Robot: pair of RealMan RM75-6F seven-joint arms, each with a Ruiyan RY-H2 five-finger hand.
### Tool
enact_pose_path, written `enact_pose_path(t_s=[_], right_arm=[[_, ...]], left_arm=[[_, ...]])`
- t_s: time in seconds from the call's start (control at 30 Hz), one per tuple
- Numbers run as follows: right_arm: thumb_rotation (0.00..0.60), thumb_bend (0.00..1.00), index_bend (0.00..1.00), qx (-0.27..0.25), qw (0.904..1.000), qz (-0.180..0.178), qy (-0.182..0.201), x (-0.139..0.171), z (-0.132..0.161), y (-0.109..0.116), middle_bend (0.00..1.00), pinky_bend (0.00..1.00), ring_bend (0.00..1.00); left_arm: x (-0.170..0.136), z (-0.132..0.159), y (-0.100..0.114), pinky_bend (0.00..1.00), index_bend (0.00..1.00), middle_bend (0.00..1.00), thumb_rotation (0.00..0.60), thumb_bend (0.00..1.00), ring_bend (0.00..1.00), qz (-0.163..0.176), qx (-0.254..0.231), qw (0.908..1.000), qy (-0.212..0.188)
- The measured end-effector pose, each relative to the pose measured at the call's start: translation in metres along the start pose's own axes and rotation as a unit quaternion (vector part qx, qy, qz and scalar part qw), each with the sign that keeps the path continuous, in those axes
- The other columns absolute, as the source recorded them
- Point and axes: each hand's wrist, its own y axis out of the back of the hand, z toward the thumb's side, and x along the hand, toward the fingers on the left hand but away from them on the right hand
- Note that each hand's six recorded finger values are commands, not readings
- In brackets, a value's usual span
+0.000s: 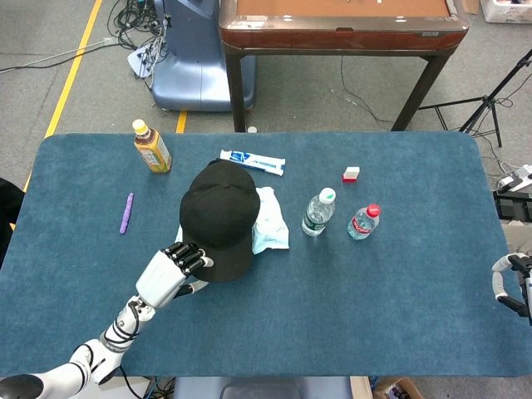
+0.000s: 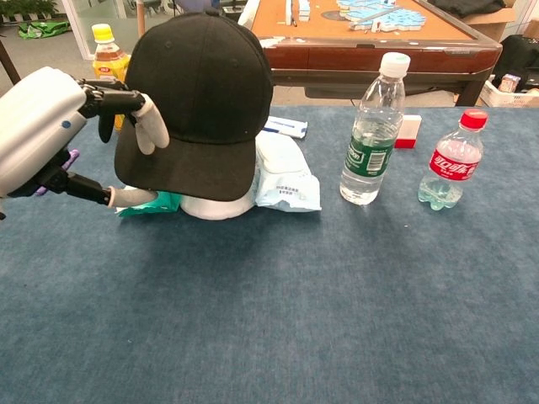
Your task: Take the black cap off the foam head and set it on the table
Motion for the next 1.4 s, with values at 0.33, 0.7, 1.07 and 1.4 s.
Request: enact_pose_path(t_s=[0.33,0.7,1.07,1.4], right_arm=[[0.600,0.49,0.52,0.003,1.0000,0.002,0.000,0.000,0.000,-0.001,0.50,0.49,0.44],[0.600,0.49,0.52,0.005,1.0000,0.004,0.000,-0.001,0.000,-0.002,0.50,0.49,0.44],[0.600,0.49,0.52,0.008,0.9999,0.007,0.000,-0.001,0.002,-0.004,0.50,0.49,0.44],[0.600,0.49,0.52,0.013,0.9998,0.012,0.001,-0.003,0.003,-0.007,0.50,0.49,0.44]], left_arm=[[-0.001,-0.001,0.000,0.61,0.47,0.59,0.600,0.28,0.47,0.001,-0.006,1.0000,0.000],[-0.004,-0.002,-0.002,0.62,0.47,0.60,0.600,0.43,0.47,-0.003,-0.007,1.0000,0.001],[-0.002,-0.004,0.010,0.65,0.56,0.64,0.600,0.49,0.50,0.023,-0.016,0.9996,-0.002],[0.004,-0.007,0.026,0.66,0.58,0.66,0.600,0.52,0.52,0.041,-0.015,0.9990,-0.006]])
